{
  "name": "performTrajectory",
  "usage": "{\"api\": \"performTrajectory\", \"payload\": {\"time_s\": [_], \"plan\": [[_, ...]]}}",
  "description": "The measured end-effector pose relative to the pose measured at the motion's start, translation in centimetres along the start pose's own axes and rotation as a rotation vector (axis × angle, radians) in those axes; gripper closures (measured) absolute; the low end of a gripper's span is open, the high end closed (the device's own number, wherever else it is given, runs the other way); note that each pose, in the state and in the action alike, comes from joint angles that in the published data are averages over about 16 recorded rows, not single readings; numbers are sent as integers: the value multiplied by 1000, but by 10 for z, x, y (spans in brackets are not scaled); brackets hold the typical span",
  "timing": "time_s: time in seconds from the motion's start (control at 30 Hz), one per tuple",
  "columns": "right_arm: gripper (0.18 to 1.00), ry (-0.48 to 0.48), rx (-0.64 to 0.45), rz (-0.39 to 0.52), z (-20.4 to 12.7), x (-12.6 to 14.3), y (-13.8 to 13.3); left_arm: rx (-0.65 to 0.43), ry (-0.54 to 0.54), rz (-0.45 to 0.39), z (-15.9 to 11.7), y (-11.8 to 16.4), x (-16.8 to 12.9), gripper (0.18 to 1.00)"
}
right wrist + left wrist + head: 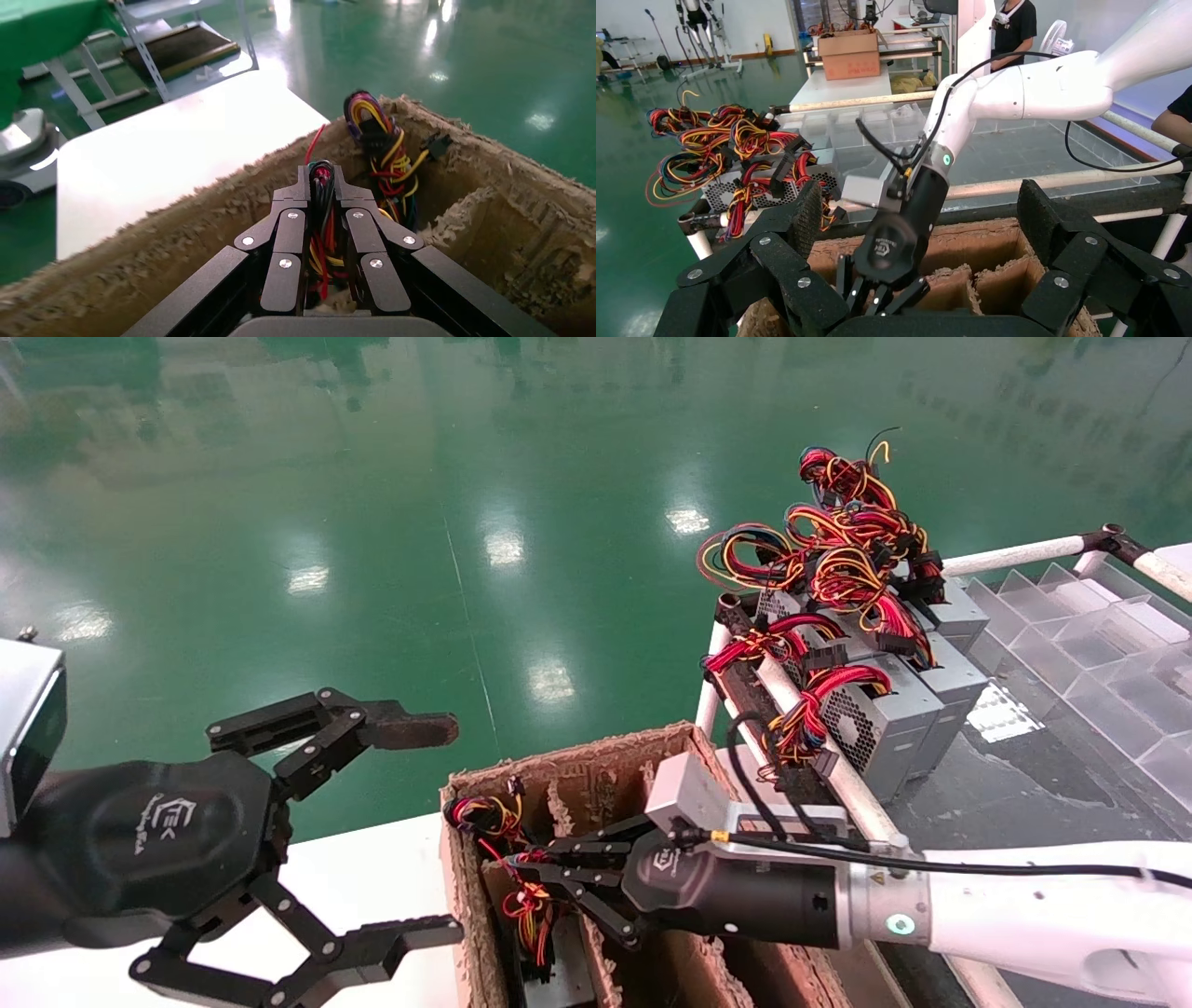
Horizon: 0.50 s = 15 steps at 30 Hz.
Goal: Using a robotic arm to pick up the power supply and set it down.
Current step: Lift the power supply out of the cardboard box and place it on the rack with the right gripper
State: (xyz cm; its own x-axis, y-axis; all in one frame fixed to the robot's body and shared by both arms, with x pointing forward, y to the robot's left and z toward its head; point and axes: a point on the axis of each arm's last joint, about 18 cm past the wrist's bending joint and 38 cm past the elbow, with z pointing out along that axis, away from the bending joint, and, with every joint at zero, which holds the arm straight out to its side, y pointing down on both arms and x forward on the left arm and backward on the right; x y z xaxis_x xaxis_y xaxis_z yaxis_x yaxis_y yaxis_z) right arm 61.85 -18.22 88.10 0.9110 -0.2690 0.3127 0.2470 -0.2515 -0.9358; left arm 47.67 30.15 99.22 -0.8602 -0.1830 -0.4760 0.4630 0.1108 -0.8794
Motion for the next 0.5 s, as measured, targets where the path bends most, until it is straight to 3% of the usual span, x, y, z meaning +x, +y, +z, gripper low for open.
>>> {"api": "performTrajectory", "payload": {"time_s": [0.5], "plan": [[939,-19,162,73,-52,1,-58,0,0,0,0,0,0,184]]}}
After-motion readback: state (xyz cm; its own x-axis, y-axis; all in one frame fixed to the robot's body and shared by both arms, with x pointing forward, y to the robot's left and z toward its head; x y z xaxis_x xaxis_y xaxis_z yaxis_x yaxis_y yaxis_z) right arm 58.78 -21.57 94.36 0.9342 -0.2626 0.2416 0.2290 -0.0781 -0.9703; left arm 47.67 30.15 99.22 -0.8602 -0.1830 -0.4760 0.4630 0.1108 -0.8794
